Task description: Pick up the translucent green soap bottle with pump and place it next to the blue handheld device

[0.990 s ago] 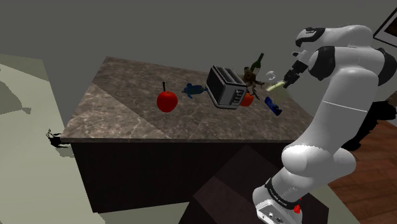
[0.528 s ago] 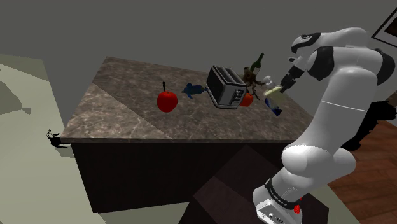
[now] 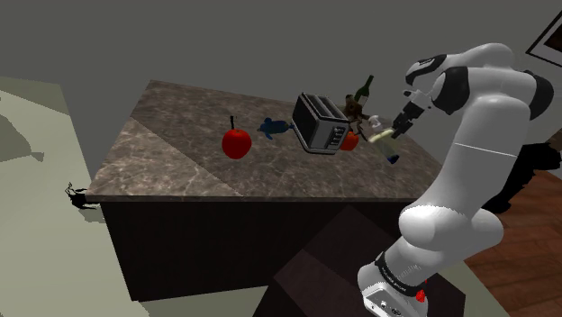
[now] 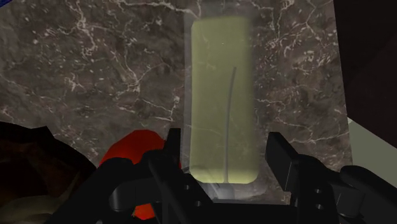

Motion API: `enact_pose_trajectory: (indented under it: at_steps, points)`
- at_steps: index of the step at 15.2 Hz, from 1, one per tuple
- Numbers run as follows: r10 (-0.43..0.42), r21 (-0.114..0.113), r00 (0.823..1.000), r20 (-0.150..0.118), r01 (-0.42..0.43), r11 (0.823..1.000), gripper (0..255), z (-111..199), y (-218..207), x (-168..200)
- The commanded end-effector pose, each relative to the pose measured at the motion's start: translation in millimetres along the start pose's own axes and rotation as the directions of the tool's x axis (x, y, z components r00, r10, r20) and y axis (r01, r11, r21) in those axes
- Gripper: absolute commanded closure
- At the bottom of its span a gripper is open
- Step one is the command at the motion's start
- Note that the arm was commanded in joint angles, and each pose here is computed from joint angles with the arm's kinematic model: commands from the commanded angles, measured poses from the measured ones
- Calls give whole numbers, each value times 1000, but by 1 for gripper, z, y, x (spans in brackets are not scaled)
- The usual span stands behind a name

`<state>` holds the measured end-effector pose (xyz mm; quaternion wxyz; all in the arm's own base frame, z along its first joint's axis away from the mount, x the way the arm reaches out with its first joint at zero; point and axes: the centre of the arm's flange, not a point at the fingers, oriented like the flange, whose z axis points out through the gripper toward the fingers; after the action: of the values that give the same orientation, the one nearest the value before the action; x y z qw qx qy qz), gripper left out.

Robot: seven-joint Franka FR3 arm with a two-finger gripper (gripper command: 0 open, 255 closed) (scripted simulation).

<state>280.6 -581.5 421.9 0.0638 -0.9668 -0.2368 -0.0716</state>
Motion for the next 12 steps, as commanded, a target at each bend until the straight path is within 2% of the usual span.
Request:
enact_pose_trajectory:
  at_steps: [1,12]
  points:
    - [0,-1,1000,0,0,1000,255,11,0,-2]
    - [0,-1,1000,0,0,1000,255,68,6,-12]
